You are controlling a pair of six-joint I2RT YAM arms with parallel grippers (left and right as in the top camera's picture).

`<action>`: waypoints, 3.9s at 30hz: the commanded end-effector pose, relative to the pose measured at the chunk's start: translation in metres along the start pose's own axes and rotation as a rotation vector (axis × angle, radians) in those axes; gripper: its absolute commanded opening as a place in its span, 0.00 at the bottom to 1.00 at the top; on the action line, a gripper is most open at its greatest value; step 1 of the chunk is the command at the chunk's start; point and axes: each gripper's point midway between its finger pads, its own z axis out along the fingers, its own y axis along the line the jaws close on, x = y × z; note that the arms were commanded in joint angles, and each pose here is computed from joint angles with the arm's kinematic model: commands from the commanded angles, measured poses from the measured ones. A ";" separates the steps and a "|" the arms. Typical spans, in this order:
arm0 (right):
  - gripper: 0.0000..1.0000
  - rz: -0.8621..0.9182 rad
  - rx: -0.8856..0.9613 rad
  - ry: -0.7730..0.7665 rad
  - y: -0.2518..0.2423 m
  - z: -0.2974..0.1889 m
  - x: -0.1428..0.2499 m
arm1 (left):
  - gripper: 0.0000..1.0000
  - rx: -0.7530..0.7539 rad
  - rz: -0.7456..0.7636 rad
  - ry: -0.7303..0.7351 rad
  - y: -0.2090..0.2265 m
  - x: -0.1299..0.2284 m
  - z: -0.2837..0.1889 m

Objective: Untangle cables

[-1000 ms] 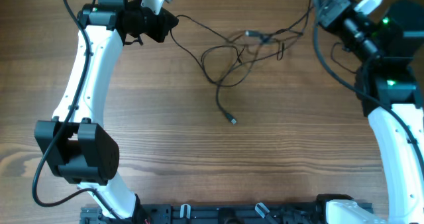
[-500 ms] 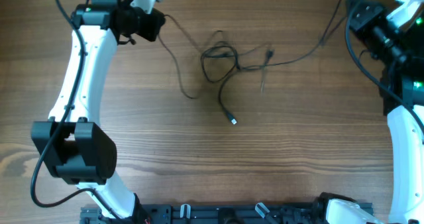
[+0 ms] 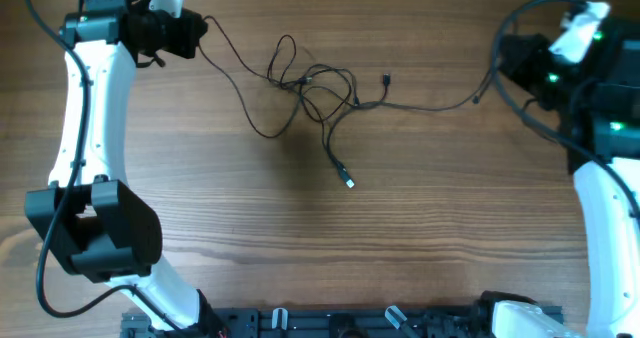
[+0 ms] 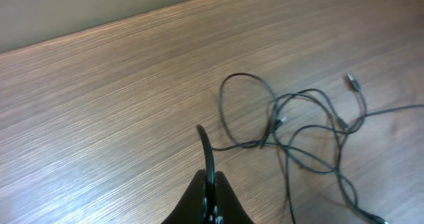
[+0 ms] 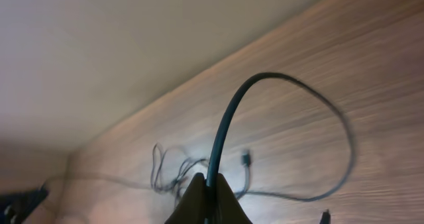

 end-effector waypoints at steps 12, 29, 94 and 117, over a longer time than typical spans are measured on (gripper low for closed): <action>0.05 -0.088 0.262 0.154 -0.009 0.059 0.074 | 0.08 0.090 0.005 0.006 -0.040 -0.007 0.016; 0.05 -0.130 0.498 0.107 -0.052 0.050 0.068 | 0.08 0.102 -0.054 0.013 -0.051 -0.009 0.006; 0.49 0.302 0.856 0.220 -0.151 0.117 0.160 | 0.06 0.308 0.098 -0.066 -0.182 -0.040 -0.043; 0.49 0.366 0.889 0.176 -0.172 0.136 0.166 | 0.07 0.307 0.101 -0.071 -0.183 -0.040 -0.046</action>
